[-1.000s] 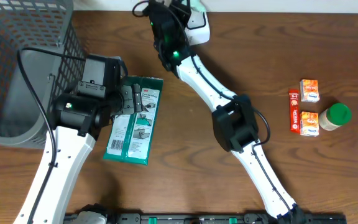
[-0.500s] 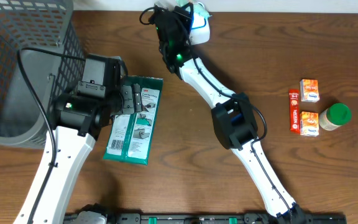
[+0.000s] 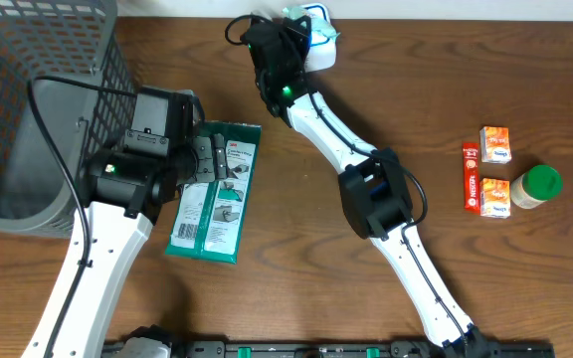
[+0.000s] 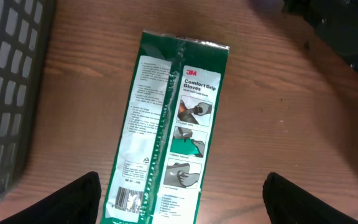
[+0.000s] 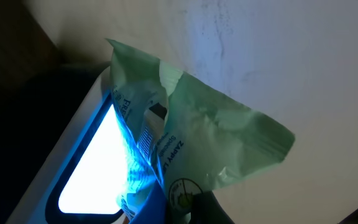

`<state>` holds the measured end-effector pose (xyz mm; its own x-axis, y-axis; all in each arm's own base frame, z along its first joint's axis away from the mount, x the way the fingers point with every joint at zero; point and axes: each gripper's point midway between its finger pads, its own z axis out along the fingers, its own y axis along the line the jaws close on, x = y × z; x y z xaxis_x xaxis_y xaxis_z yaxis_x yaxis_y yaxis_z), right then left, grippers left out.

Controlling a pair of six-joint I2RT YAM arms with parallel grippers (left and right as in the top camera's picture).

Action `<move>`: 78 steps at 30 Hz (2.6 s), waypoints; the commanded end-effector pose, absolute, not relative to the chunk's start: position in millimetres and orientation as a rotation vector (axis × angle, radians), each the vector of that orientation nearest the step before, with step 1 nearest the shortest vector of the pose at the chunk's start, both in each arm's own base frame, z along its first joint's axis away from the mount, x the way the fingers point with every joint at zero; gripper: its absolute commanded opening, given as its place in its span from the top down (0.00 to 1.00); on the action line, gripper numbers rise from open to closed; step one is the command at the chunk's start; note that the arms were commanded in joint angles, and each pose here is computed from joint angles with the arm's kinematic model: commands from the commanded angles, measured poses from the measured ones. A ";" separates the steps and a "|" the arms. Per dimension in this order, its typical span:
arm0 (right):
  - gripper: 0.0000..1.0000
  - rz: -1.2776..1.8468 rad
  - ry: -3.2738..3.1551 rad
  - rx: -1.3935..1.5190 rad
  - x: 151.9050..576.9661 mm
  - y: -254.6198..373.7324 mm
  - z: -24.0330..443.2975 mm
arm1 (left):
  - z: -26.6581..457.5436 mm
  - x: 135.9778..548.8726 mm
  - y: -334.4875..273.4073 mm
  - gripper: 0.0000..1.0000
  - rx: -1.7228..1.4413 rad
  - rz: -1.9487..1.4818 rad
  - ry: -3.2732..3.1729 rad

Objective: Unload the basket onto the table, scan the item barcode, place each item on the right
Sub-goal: 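Hold the wipes pack in front of the white scanner, then carry the wipes pack to the right side and set it down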

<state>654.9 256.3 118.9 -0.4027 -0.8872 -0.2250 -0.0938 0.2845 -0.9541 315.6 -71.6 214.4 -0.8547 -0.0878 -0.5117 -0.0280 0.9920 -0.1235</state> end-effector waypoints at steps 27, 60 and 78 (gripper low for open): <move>0.99 -1.033 1.685 -0.520 655.5 261.5 154.4 | 218.2 318.6 -68.4 0.16 -0.075 -0.131 2.582; 0.99 -0.280 2.056 -0.521 546.4 229.6 320.4 | 218.2 318.6 -68.4 0.16 -0.075 -0.131 2.582; 0.99 0.125 3.061 -0.322 411.5 65.2 172.7 | 218.3 318.7 -68.4 0.16 -0.075 -0.131 2.582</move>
